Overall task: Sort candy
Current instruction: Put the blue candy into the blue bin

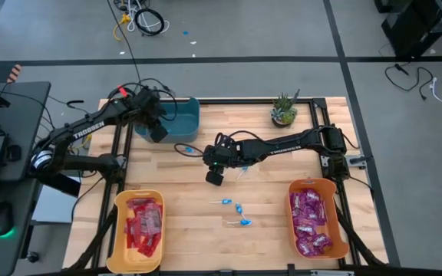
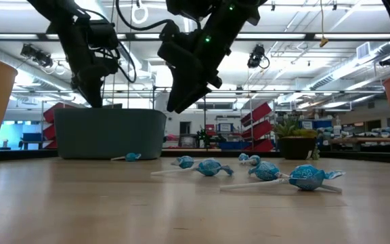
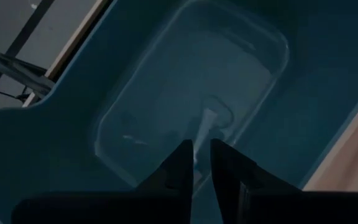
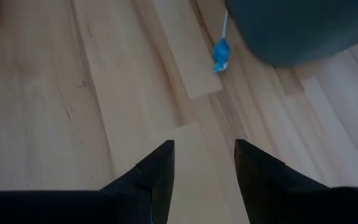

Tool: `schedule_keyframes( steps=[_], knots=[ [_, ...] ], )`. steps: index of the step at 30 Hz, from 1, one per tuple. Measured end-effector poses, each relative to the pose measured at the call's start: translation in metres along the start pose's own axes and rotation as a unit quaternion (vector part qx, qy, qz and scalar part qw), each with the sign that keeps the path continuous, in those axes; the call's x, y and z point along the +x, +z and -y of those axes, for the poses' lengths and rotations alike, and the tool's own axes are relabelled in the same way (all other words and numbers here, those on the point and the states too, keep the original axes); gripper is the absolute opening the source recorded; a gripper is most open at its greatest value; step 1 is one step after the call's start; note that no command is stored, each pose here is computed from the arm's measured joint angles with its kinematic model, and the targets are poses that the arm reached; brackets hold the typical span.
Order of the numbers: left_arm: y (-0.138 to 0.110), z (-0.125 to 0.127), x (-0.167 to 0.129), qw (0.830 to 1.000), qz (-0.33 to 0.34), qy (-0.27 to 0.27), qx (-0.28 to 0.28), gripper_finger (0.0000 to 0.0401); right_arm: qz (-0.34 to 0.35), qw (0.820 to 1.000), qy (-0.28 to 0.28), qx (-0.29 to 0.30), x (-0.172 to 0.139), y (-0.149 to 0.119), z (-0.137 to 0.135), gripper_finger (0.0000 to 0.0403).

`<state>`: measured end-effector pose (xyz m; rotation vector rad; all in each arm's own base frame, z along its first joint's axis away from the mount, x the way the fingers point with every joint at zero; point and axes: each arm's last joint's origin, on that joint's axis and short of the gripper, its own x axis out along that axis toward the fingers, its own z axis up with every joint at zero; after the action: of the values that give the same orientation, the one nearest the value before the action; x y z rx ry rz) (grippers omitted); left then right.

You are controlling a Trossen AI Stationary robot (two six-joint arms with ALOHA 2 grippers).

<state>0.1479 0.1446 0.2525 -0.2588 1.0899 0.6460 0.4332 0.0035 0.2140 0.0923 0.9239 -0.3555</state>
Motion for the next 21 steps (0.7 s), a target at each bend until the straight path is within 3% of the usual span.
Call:
schedule_keyframes(
  steps=[7, 13, 21],
  knots=[
    [0.002, 0.000, -0.001, 1.000, 0.010, 0.001, 0.006, 0.0073, 0.078, 0.996, 0.032, -0.003, 0.010, 0.003, -0.004, 0.0154],
    [0.000, 0.001, -0.009, 0.999, 0.028, -0.006, 0.013, 0.0074, 0.174, 0.983, 0.056, -0.022, 0.023, -0.003, -0.007, 0.0154],
    [0.005, 0.003, -0.046, 0.984, 0.163, -0.067, 0.030, 0.0074, 0.206, 0.976, 0.041, -0.063, 0.033, -0.008, 0.006, 0.0154]
  ],
)
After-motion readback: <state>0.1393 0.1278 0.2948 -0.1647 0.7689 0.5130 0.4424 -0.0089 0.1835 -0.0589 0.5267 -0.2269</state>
